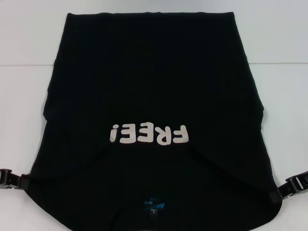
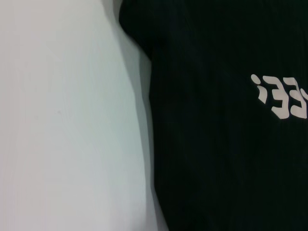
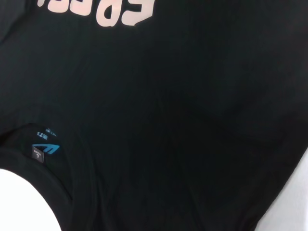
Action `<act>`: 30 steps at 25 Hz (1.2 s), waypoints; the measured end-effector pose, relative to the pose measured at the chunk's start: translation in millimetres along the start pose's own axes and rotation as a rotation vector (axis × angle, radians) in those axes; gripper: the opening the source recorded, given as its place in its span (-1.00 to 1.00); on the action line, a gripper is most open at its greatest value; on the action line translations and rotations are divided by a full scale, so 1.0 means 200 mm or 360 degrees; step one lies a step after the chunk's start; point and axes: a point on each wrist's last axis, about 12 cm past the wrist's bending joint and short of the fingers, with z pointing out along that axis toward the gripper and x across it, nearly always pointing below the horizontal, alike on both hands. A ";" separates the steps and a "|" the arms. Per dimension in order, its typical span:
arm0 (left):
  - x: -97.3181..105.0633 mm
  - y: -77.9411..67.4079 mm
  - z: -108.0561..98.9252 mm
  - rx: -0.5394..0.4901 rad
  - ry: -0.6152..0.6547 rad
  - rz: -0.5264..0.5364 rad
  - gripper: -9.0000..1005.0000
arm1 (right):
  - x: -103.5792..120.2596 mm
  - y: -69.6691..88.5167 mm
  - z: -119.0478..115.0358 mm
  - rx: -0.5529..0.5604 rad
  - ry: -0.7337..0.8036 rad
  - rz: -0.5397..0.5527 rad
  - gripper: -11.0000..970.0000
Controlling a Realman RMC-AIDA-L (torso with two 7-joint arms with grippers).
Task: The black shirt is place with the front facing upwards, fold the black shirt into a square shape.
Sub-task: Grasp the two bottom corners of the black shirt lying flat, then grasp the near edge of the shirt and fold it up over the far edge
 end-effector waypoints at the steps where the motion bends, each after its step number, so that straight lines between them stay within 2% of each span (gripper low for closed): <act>1: 0.00 0.00 0.00 0.0004 -0.0005 -0.0001 -0.97 | 0.00 0.00 0.00 0.0001 -0.0001 -0.0002 -0.33; 12: 0.02 0.01 -0.02 0.0029 -0.0026 -0.0017 -0.96 | -0.01 -0.01 -0.03 0.0006 -0.0017 -0.0012 -0.89; 16: 0.04 -0.01 -0.03 0.0087 0.0039 0.0030 -0.96 | -0.01 0.00 -0.06 -0.0026 0.0011 -0.0050 -0.89; 21: 0.08 -0.06 -0.05 0.0245 0.0158 0.0106 -0.96 | 0.03 0.03 -0.12 -0.0132 0.0104 -0.0172 -0.89; 26: 0.15 -0.07 -0.06 0.0330 0.0292 0.0083 -0.96 | 0.11 0.05 -0.17 -0.0230 0.0215 -0.0309 -0.89; 30: 0.21 -0.08 -0.06 0.0368 0.0457 0.0081 -0.96 | 0.17 0.03 -0.15 -0.0214 0.0334 -0.0351 -0.89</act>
